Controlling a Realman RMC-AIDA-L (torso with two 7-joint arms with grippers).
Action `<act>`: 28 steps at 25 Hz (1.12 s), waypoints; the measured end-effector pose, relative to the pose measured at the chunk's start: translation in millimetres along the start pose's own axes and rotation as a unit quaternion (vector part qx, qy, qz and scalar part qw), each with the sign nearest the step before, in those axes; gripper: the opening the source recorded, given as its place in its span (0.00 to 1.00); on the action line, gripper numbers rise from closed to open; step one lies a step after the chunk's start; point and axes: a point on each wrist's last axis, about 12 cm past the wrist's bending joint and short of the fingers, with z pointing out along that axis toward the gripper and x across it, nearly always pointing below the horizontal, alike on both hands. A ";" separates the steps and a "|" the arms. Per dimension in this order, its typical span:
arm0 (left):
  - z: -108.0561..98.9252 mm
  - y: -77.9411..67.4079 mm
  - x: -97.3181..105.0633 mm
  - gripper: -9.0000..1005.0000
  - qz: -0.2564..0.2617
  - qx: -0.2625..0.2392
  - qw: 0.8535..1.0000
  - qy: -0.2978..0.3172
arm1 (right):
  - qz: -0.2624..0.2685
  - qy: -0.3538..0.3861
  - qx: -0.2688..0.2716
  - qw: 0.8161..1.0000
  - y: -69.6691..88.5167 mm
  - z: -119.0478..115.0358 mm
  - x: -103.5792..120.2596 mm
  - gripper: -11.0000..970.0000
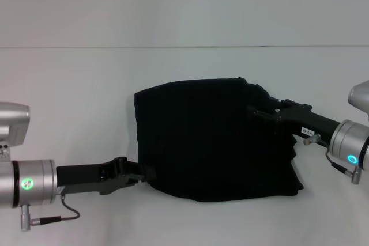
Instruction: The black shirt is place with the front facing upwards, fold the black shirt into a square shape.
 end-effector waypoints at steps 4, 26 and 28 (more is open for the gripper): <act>-1.9 -0.2 -2.3 0.06 0.000 -0.002 1.000 -0.001 | 0.004 -0.004 0.002 1.000 -1.1 -2.1 0.8 0.77; -42.7 -5.5 -6.2 0.69 0.495 -0.032 0.867 -0.049 | -0.119 -0.081 -0.075 0.987 11.0 -44.2 13.6 0.77; -33.7 -5.2 -1.8 0.78 0.537 -0.036 0.841 -0.050 | -0.120 -0.080 -0.079 0.986 14.2 -49.5 22.7 0.78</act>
